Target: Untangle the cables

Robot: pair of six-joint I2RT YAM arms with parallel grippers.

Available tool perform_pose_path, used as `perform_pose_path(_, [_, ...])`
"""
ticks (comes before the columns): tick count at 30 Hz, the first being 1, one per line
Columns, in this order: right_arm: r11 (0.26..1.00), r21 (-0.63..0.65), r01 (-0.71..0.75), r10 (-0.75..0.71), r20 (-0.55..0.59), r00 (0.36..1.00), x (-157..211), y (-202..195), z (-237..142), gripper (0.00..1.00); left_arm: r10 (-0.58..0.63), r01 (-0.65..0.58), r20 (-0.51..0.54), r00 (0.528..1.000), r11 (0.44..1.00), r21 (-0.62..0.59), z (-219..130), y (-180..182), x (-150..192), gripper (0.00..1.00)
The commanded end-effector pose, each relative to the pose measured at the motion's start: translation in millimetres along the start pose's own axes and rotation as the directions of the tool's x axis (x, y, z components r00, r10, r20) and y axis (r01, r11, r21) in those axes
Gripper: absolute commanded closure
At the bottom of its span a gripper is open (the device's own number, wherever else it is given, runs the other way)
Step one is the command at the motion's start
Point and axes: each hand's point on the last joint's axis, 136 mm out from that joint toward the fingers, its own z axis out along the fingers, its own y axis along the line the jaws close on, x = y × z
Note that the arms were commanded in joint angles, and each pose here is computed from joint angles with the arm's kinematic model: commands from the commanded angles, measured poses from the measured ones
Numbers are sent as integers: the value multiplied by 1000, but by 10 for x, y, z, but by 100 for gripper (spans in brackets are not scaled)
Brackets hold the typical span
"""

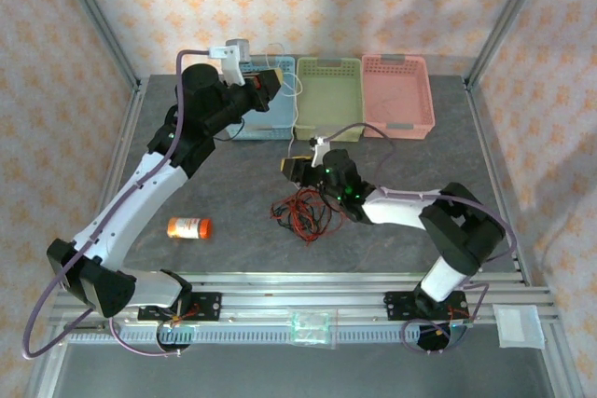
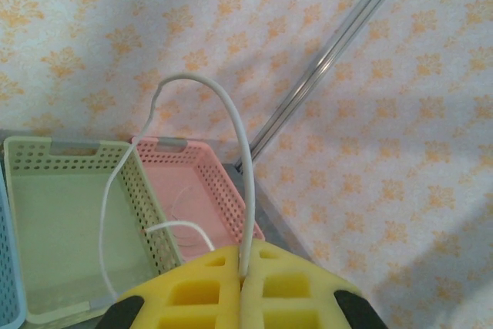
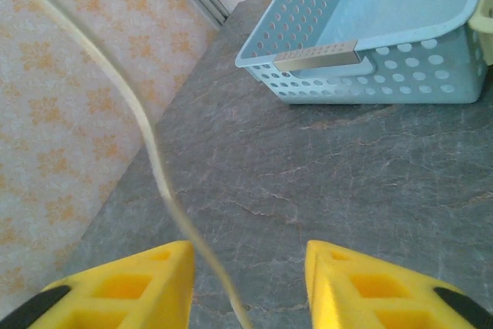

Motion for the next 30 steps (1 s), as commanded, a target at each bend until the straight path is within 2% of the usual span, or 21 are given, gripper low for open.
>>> perform_pose_path(1, [999, -42, -4, 7, 72, 997, -194, 135, 72, 62, -10, 10, 13, 1000, 1000, 29, -36, -84, -117, 100])
perform_pose_path(5, [999, -45, -19, 22, 70, 997, -185, 126, 118, 69, -10, 9, 26, 1000, 999, 35, -92, -133, -179, 100])
perform_pose_path(9, [997, -65, -37, 43, 87, 995, -287, 220, 55, 91, 8, -8, 34, 999, 1000, -14, -158, -86, -237, 100])
perform_pose_path(12, [997, -68, -33, 40, 108, 993, -399, 301, -86, 100, 16, -10, 60, 998, 995, -100, -251, 56, -284, 100])
perform_pose_path(16, [999, -44, -11, 19, 181, 983, -715, 443, -358, 100, 8, 7, 85, 996, 985, -174, -362, 215, -332, 100])
perform_pose_path(24, [999, 1, 33, -32, 323, 946, -1478, 829, -807, 100, -21, 29, 64, 998, 992, -126, -248, 215, -289, 100])
perform_pose_path(30, [973, 232, -19, -67, 355, 933, -1819, 588, -1049, 100, -78, 77, -5, 997, 994, -75, 20, 271, -64, 100])
